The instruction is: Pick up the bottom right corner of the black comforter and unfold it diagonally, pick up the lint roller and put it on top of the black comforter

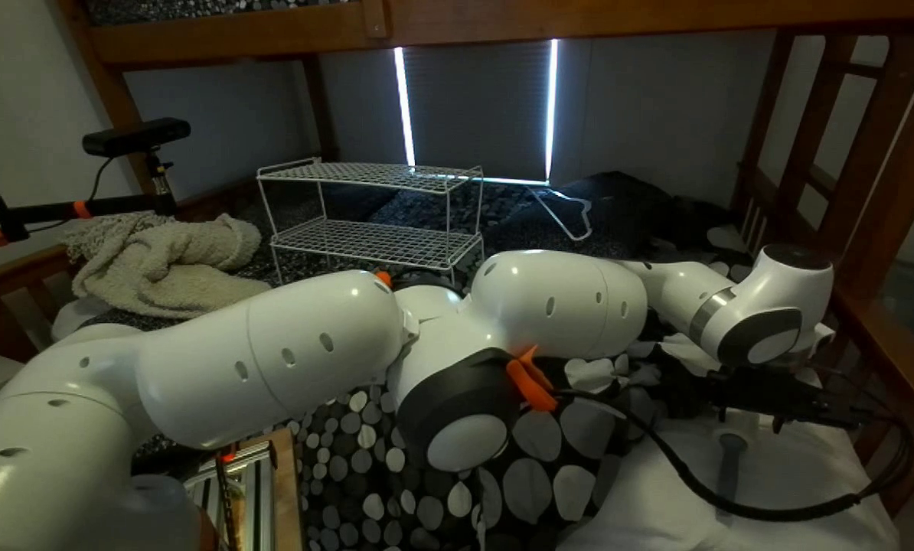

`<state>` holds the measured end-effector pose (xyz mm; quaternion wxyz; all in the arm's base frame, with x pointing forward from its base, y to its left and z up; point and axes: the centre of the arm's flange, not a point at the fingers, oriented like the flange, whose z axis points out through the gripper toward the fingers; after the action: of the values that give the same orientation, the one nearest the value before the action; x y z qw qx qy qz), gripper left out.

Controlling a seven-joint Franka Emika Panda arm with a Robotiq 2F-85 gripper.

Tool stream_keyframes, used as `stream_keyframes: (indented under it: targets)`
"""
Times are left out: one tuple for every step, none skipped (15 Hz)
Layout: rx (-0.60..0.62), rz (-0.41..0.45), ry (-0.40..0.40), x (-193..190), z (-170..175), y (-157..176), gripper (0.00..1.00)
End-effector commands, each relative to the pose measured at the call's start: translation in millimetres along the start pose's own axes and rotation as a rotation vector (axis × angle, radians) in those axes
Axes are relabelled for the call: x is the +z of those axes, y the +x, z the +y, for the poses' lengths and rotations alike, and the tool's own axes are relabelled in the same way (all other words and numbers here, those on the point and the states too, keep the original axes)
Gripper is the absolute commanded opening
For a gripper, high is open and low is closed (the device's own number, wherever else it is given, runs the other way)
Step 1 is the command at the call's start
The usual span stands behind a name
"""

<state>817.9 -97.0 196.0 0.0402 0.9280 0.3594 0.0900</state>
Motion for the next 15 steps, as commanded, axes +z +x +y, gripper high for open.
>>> stream_keyframes:
  targets:
    - [-0.015,0.034,-0.004,17,11,11,0.5]
    - [-0.015,0.027,0.006,18,10,12,0.42]
    - [-0.012,0.019,0.01,19,10,12,0.72]
    - [-0.011,0.019,0.018,20,10,12,0.81]
    - [-0.006,0.009,0.019,21,9,11,0.81]
    - [-0.001,0.004,0.022,22,9,11,0.87]
    - [0.0,0.004,0.021,23,9,11,0.95]
    - [0.001,0.003,0.019,24,9,10,0.99]
    - [0.001,0.006,0.021,24,9,11,1.0]
    - [0.002,0.008,0.026,25,9,12,1.0]
    - [0.006,0.006,0.028,26,9,12,1.0]
    - [0.009,0.005,0.036,27,9,13,1.0]
    - [0.009,0.005,0.042,29,8,14,1.0]
    - [0.01,0.002,0.054,32,7,15,1.0]
    - [0.01,-0.001,0.065,34,5,16,1.0]
